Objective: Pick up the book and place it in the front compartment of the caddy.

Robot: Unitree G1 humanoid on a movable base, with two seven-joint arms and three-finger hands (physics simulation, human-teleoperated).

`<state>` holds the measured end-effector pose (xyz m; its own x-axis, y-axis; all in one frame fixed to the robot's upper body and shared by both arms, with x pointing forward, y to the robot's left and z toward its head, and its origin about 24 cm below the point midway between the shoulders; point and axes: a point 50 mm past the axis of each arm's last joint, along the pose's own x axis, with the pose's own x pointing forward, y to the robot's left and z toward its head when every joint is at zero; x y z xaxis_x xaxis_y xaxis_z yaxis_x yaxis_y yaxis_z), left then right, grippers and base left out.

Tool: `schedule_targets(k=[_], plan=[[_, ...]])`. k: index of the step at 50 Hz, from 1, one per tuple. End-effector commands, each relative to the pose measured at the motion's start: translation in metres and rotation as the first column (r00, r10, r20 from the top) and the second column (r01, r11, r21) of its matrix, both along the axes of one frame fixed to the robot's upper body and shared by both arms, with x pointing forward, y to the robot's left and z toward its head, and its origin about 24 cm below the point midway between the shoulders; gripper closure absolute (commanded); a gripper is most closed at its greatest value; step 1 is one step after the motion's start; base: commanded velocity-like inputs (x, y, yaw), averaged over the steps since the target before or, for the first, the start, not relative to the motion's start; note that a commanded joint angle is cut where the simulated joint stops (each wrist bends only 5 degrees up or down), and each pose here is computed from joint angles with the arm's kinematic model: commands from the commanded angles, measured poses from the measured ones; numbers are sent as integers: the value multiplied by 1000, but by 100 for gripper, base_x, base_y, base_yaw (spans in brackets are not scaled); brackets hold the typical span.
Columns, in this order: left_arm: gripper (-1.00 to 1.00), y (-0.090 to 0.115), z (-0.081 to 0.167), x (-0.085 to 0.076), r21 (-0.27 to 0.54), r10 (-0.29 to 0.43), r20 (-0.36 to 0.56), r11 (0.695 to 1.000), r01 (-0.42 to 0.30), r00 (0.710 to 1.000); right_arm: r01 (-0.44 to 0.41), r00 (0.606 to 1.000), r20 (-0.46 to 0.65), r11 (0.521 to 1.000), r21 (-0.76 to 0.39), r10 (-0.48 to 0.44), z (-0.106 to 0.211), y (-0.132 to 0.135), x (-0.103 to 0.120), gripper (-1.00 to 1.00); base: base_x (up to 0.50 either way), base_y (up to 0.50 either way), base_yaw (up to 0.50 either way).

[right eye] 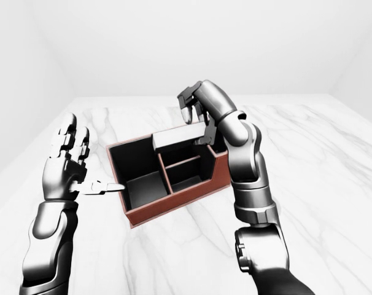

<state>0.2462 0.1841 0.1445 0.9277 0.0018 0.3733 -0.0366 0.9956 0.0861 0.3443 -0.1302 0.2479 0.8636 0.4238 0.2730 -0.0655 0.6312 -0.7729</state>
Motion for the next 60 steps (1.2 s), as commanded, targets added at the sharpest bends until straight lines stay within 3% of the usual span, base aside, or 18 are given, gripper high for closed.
schedule_targets(k=[1,60], plan=[[-100,0,0,0,1,0,-1,1000,0,1000,19,1000,10,998,60,-20,5,-4,7,100,0,0,0],[-100,-1,-2,1,6,2,-10,1000,-2,1000,117,984,-145,990,80,-104,-14,-6,46,100,0,0,0]])
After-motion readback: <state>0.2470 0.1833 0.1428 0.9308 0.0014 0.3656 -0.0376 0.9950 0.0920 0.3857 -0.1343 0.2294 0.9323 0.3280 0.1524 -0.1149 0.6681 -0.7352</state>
